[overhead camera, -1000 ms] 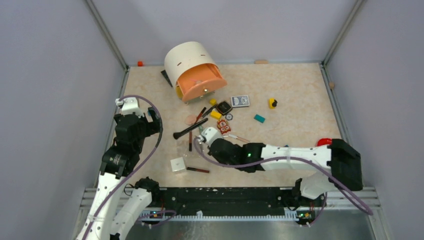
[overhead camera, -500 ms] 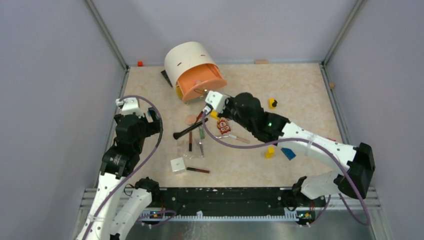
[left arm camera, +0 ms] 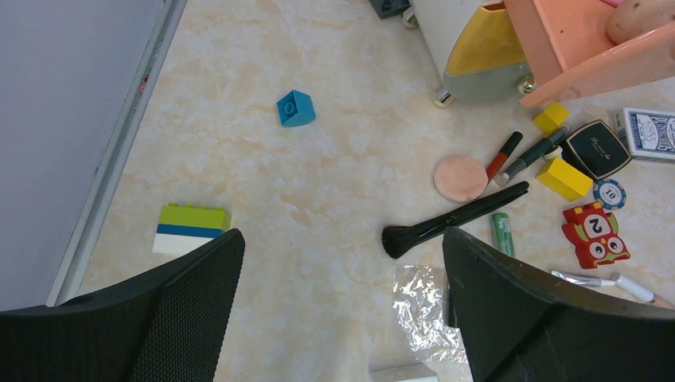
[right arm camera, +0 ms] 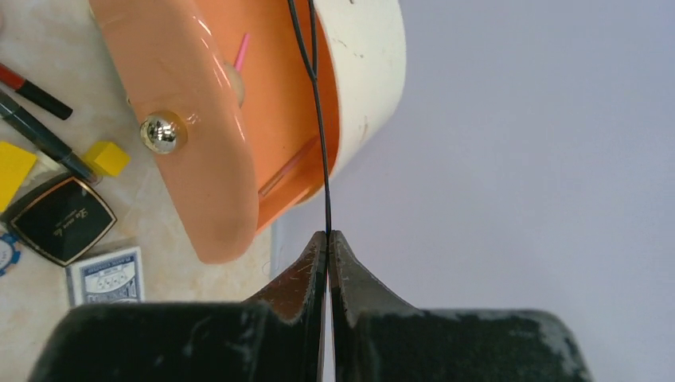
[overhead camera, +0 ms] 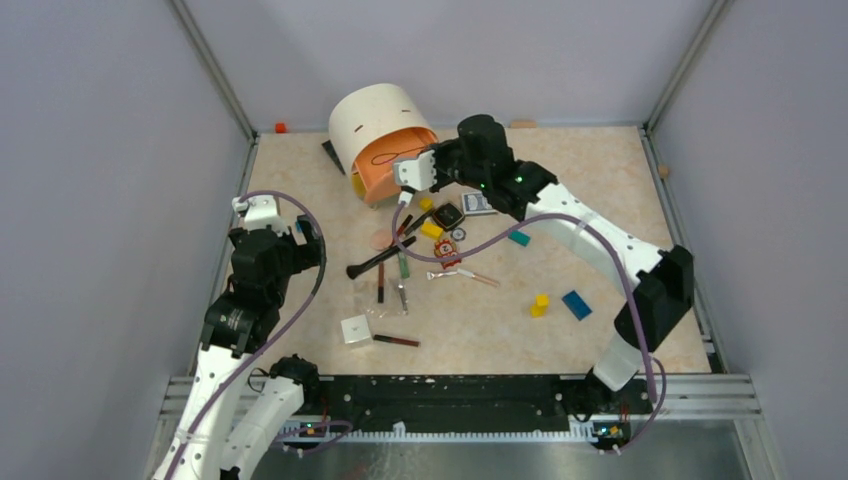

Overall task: Organize the makeup
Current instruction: Place the makeup tool in the drawer.

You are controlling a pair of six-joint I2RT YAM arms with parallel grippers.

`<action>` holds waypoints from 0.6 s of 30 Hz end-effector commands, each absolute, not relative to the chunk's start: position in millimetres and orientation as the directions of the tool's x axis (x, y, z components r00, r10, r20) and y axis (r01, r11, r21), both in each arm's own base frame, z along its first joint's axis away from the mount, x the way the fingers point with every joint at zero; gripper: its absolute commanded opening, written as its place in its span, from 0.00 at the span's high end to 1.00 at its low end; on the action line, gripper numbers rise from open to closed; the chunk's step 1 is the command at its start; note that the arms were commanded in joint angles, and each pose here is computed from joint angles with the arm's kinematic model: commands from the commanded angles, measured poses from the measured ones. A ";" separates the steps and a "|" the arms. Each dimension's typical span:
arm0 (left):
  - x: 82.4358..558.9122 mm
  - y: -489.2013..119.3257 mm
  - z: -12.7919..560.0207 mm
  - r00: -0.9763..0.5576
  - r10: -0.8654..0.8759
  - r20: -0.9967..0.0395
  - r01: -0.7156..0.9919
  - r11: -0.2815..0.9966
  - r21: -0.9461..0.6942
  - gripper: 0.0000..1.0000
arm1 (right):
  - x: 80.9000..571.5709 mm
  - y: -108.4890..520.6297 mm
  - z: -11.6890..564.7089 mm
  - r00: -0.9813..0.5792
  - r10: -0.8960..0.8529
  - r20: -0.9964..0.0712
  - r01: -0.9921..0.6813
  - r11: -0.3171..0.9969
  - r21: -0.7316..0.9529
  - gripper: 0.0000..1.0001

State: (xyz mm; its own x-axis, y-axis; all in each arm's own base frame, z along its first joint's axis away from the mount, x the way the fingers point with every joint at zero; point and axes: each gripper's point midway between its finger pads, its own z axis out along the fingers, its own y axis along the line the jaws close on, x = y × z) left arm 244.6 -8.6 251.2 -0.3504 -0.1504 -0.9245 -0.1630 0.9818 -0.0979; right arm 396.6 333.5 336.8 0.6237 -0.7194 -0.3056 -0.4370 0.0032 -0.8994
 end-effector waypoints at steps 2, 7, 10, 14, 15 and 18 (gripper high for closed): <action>251.1 -11.3 257.8 -0.318 -0.153 -0.936 -0.148 0.983 -0.111 0.01 | 415.2 360.1 334.4 0.739 -0.647 -0.186 -0.395 -0.193 -0.898 1.00; 250.9 -10.9 257.3 -0.318 -0.153 -0.936 -0.150 0.983 -0.110 0.01 | 432.0 374.9 322.8 0.739 -0.650 -0.178 -0.412 -0.228 -0.882 1.00; 251.0 -11.0 257.5 -0.318 -0.153 -0.936 -0.150 0.983 -0.110 0.01 | 440.2 377.4 318.6 0.728 -0.663 -0.173 -0.416 -0.226 -0.881 1.00; 251.7 -11.6 256.6 -0.321 -0.153 -0.935 -0.148 0.983 -0.110 0.01 | 448.9 379.0 319.5 0.714 -0.679 -0.170 -0.406 -0.205 -0.890 0.91; 252.0 -11.9 256.7 -0.322 -0.153 -0.934 -0.147 0.983 -0.110 0.01 | 451.2 379.0 320.0 0.710 -0.683 -0.171 -0.404 -0.197 -0.893 0.90; 251.9 -11.9 256.2 -0.323 -0.152 -0.934 -0.147 0.983 -0.110 0.01 | 460.3 376.8 324.6 0.691 -0.698 -0.190 -0.406 -0.156 -0.900 0.85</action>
State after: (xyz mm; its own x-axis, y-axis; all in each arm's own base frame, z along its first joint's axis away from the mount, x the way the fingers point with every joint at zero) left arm 245.3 -9.2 248.9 -0.3574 -0.1483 -0.9221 -0.1607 0.9824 -0.0957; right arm 444.3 377.9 295.5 0.6977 -0.6939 -0.1781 -0.4496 -0.2306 -0.8630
